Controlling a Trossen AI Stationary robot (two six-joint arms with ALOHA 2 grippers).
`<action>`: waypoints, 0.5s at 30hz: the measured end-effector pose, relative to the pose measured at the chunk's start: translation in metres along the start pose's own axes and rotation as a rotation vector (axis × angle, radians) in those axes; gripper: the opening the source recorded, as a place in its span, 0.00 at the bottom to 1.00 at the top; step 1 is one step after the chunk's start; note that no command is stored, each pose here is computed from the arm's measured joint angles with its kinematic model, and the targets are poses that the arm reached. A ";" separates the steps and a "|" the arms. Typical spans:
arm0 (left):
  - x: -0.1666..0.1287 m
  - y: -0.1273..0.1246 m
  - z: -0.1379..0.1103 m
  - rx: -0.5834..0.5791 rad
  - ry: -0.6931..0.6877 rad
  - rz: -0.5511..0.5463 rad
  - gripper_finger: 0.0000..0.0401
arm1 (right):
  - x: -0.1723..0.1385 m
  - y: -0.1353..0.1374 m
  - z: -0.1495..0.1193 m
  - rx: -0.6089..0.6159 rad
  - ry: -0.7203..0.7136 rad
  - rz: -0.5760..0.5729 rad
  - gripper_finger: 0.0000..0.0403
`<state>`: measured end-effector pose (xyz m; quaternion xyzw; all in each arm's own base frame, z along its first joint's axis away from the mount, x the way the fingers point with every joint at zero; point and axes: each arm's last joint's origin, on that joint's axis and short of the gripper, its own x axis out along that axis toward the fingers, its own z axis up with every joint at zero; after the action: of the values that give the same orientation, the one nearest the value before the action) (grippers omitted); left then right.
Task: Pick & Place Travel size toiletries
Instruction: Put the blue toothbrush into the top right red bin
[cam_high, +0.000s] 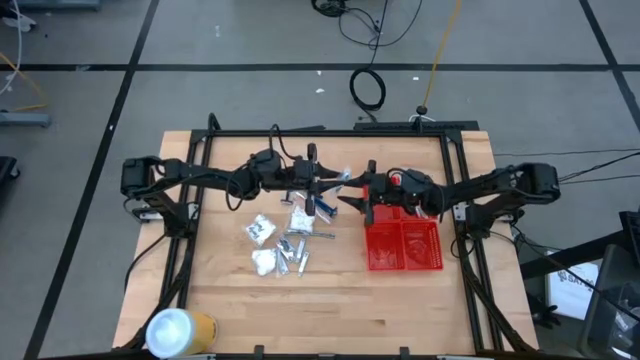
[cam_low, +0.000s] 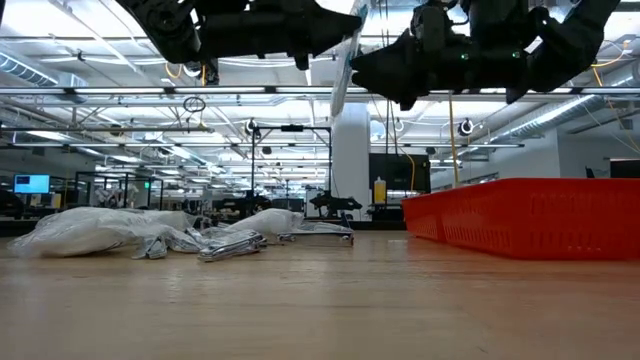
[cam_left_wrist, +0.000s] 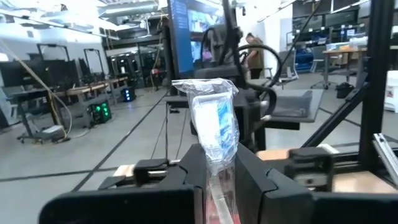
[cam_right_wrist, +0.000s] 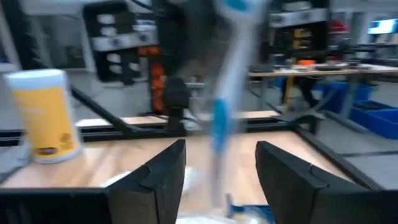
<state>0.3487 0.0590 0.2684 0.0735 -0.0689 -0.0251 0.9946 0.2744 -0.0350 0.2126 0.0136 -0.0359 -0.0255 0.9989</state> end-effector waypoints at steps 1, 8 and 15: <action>0.000 0.000 0.000 -0.005 -0.001 0.000 0.09 | 0.001 0.000 -0.001 0.007 -0.010 0.018 0.46; 0.000 0.000 0.001 -0.008 -0.002 0.000 0.09 | 0.008 0.002 -0.004 0.029 -0.066 0.033 0.44; 0.000 0.000 -0.001 -0.019 0.010 -0.001 0.11 | 0.012 0.001 -0.004 0.026 -0.060 0.030 0.36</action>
<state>0.3487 0.0589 0.2676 0.0642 -0.0634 -0.0259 0.9956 0.2866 -0.0341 0.2098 0.0254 -0.0663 -0.0104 0.9974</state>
